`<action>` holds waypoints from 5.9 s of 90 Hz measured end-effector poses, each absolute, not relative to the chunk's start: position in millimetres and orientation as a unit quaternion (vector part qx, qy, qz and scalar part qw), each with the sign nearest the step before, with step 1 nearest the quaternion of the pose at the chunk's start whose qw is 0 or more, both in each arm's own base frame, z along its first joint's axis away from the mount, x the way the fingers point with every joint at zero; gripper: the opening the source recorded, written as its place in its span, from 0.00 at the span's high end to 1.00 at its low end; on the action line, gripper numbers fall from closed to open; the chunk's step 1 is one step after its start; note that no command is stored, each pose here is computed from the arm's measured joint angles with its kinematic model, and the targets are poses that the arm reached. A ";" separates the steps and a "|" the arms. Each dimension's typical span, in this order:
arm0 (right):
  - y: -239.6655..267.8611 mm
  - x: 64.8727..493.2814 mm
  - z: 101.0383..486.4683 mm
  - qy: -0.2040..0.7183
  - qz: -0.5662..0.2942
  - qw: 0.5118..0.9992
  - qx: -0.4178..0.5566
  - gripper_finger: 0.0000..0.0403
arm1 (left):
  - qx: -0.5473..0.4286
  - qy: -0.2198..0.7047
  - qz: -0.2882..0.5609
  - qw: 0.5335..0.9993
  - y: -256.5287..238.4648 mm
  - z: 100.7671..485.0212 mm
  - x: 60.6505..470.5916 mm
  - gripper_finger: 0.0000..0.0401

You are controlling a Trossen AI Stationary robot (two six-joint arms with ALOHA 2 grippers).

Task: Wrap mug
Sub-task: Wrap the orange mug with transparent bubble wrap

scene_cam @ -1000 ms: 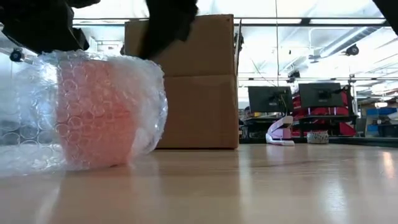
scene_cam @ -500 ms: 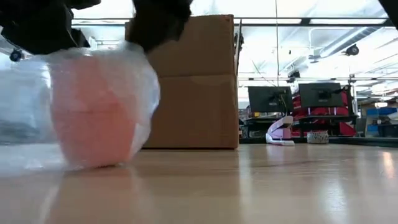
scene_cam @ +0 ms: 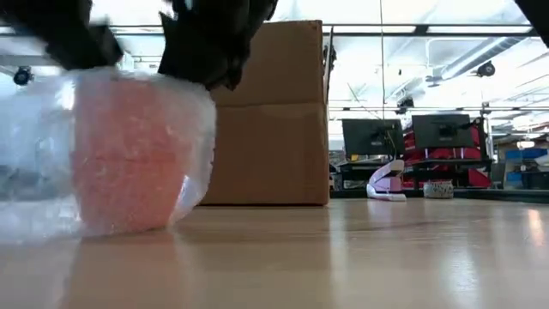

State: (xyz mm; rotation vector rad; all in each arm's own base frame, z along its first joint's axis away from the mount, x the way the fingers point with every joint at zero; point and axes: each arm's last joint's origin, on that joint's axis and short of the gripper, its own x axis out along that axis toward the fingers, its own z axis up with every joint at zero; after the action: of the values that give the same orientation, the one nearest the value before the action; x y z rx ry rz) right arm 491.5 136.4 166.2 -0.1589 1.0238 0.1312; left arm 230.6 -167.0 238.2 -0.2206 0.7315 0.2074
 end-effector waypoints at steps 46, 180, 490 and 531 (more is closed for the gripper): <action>136.0 492.7 179.7 0.488 0.068 0.867 -0.082 0.99 | -0.060 0.373 0.148 0.914 -167.7 196.6 234.5 0.81; 169.4 439.9 165.9 0.509 0.039 0.856 -0.075 0.99 | -0.066 0.353 0.106 0.927 -178.5 187.9 250.3 0.81; 166.2 482.2 153.8 0.466 0.120 0.870 -0.109 0.99 | -0.145 0.357 0.026 0.922 -166.8 228.7 231.6 0.81; 165.9 487.6 194.6 0.459 0.108 0.876 -0.099 0.99 | -0.131 0.400 0.055 0.906 -164.6 215.7 227.8 0.81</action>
State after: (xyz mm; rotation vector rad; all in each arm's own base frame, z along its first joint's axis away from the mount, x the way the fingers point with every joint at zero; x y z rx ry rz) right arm 487.6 165.9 194.6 -0.2061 0.9581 0.2251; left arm 227.8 -164.6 215.7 -0.2698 0.8252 0.1137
